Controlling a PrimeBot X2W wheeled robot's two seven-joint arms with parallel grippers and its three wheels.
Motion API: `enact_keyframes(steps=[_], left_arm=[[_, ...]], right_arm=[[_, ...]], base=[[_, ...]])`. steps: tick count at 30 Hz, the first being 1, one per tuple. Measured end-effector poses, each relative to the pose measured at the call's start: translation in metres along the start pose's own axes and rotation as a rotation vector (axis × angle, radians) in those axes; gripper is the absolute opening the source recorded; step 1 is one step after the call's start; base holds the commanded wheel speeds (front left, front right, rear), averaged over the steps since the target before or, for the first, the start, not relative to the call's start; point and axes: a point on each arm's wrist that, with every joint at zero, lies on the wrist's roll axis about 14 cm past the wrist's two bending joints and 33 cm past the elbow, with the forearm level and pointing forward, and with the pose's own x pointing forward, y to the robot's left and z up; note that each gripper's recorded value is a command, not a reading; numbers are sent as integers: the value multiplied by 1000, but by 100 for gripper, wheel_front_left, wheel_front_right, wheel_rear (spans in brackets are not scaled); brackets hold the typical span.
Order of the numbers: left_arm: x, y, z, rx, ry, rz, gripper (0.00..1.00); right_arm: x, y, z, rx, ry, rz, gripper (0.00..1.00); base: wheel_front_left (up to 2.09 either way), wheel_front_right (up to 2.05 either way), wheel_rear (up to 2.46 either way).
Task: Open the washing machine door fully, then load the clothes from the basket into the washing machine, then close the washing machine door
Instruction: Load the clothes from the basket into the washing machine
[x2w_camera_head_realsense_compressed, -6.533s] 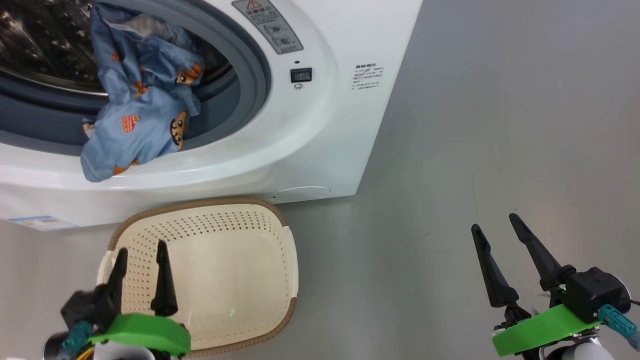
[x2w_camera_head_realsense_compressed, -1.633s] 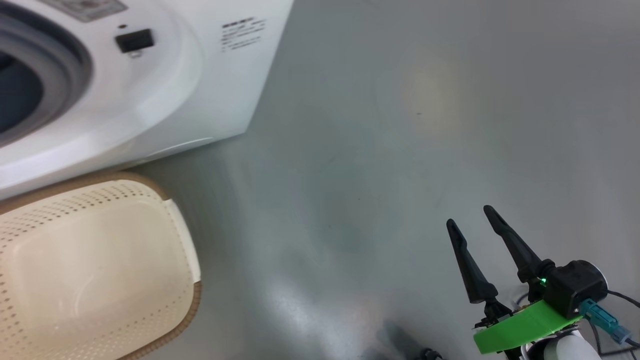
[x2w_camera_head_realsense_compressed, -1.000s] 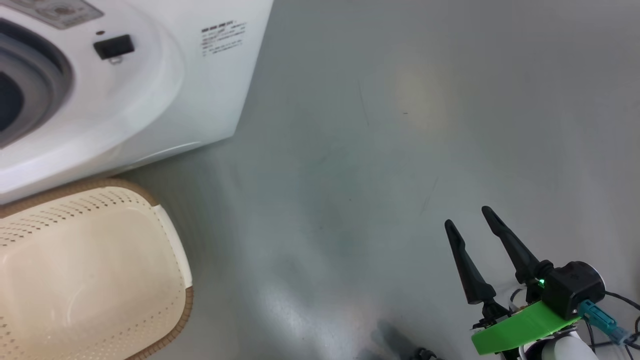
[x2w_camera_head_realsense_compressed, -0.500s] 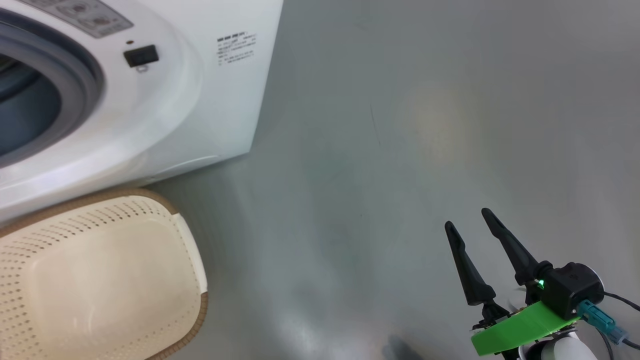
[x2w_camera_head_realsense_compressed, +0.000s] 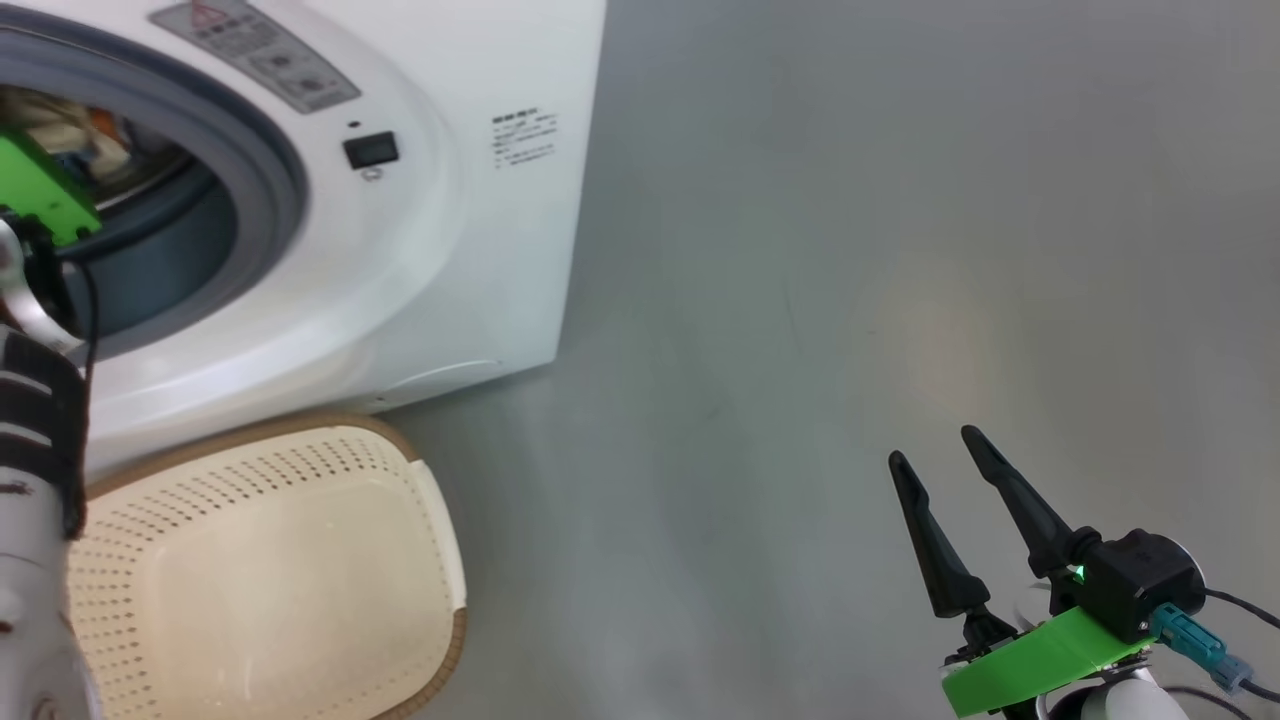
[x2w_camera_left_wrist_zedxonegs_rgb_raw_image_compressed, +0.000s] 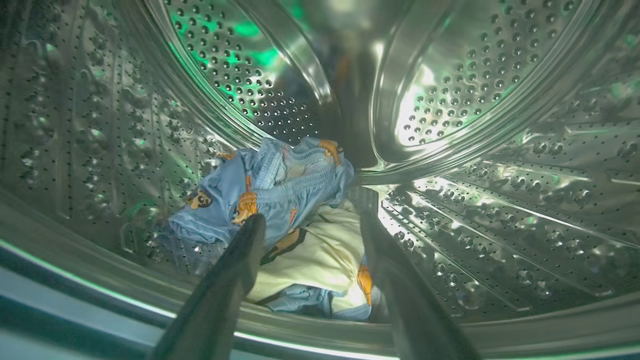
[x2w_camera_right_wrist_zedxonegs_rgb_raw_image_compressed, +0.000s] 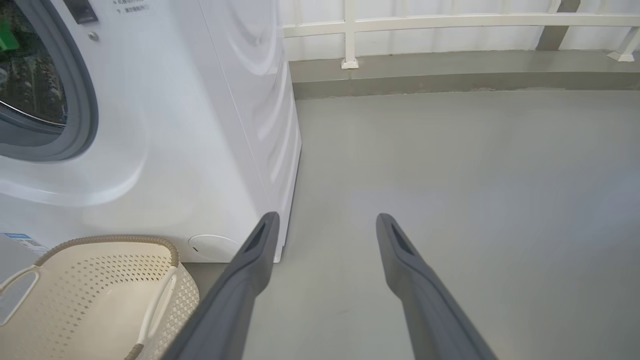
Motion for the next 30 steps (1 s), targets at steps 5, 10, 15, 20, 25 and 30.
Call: enact_keyframes(steps=[5,10,15,20,25,30], left_arm=[[-14,4,12,-16,-29,4,100],[-36,14,6,-30,-25,15,100],[-54,18,5,-33,-27,4,100],[-71,19,-2,-29,-15,-6,100],[-92,17,-5,-44,-19,-38,100],[-115,12,-10,-60,-25,-82,100]], right_arm=[[2,8,8,7,-29,26,100],[2,16,19,12,-64,54,100],[-3,21,22,18,-75,69,100],[-4,25,32,20,-105,80,100],[-12,27,38,26,-127,84,100],[-20,28,44,31,-148,85,100]], base=[[0,0,0],[0,0,0],[0,0,0],[0,0,0],[0,0,0],[0,0,0]])
